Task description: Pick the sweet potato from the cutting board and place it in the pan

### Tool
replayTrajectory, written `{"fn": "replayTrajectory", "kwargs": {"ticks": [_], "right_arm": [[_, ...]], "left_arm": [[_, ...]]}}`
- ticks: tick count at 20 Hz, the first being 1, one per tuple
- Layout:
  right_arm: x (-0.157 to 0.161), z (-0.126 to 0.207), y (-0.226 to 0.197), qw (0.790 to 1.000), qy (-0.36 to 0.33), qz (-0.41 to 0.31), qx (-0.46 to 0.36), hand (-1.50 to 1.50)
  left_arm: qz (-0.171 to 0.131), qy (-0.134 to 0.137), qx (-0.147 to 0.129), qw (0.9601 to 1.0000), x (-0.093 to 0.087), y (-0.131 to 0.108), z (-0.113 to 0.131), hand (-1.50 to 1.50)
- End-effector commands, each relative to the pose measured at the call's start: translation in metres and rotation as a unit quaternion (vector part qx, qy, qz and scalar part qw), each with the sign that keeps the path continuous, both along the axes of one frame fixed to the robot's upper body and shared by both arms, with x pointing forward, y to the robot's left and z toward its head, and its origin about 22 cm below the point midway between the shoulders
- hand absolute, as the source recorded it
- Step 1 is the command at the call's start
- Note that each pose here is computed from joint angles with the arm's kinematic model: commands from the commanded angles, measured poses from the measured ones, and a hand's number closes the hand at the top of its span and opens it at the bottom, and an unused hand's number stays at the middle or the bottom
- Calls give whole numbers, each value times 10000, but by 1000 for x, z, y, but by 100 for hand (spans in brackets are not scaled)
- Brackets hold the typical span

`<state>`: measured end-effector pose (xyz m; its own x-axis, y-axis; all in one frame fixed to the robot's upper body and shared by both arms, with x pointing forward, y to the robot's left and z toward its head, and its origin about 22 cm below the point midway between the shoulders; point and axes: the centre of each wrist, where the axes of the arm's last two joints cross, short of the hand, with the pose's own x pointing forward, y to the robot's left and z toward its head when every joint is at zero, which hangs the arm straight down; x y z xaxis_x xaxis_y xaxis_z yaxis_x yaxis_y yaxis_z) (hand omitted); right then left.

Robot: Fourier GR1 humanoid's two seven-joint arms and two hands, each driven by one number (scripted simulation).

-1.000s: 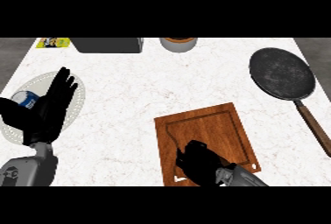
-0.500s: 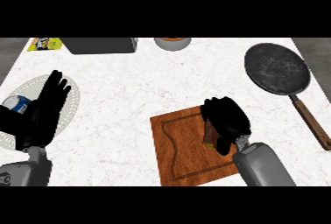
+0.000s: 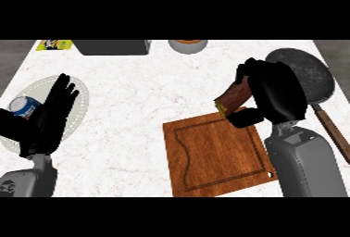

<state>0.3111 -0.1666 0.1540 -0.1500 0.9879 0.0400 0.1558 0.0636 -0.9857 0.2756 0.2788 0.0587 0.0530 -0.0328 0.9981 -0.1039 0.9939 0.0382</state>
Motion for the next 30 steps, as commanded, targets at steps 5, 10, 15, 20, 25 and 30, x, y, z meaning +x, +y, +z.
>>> {"fn": "replayTrajectory", "kwargs": {"ticks": [5,10,15,20,25,30], "right_arm": [[30,35,-29,9949,-365,-668,656,150],[56,47,-95,9883,-579,-1089,901,150],[72,37,-166,9850,-674,-1193,1052,150],[84,7,-211,9786,-667,-1455,1295,150],[90,-34,-231,9807,-665,-1252,1347,150],[94,-53,-238,9825,-363,-963,1550,150]], "left_arm": [[-115,-46,30,9999,5,-1,2,0],[-168,-1,-3,9999,-5,-7,2,0],[-47,26,-38,10000,1,-22,3,0],[-226,-42,12,9997,5,4,4,0],[-245,-31,-46,9997,20,-13,-6,0],[-278,-159,18,9995,18,-27,1,0]]}}
